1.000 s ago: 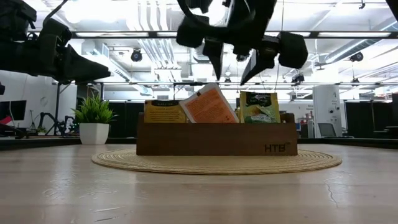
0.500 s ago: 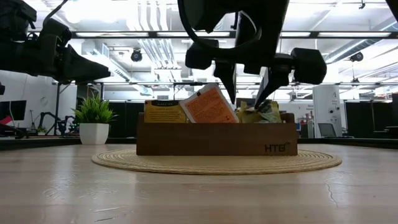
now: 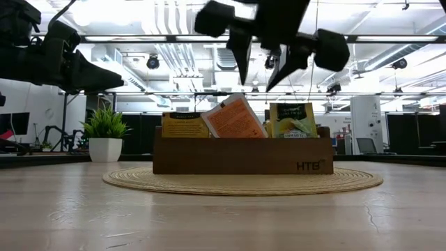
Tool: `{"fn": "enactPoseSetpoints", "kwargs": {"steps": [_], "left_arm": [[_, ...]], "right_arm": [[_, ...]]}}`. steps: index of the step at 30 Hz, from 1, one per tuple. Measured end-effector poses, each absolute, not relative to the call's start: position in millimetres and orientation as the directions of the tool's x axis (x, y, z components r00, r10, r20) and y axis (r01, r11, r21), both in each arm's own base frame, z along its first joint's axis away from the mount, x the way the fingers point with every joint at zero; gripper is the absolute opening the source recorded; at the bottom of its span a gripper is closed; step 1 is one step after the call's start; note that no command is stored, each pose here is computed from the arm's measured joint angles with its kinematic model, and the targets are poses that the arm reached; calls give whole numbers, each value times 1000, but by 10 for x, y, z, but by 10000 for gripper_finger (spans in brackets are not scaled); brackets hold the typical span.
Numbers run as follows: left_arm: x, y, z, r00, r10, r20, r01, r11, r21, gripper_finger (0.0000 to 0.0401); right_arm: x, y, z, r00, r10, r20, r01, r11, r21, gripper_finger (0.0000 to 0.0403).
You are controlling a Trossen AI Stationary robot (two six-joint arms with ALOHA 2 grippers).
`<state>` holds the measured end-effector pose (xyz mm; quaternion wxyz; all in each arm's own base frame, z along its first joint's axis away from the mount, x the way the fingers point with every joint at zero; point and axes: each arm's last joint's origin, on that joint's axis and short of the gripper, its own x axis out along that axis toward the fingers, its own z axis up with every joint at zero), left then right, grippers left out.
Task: Pick & Place Tea
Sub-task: Put the lemon tea sachet into the right section of the wooden organizer
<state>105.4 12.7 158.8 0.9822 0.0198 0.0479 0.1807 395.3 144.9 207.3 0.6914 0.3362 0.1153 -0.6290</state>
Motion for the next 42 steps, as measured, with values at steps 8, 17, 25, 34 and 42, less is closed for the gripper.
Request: {"fn": "enactPoseSetpoints", "kwargs": {"steps": [8,17,25,34,42], "left_arm": [[1054,126,1588,930,356,-87,-352,934,57,202],[1054,127,1587,930,357,-87,-353,934,57,202],[1054,127,1588,930,357,-87,-353,934,56,202],[1054,127,1587,930,356,-87,-352,934,57,202],[1054,127,1587,930,357,-87,-353,934,57,202]], "right_arm": [[3916,1589,2091,144,-684,-715,966,-60,252,173],[3873,1500,1896,50,-671,-740,983,-96,154,171],[3860,1498,1877,-10,-600,-800,992,-110,70,96],[3877,1386,1799,-50,-608,-792,990,-133,39,10],[3963,1135,1504,-146,-503,-852,986,-147,-82,8]]}}
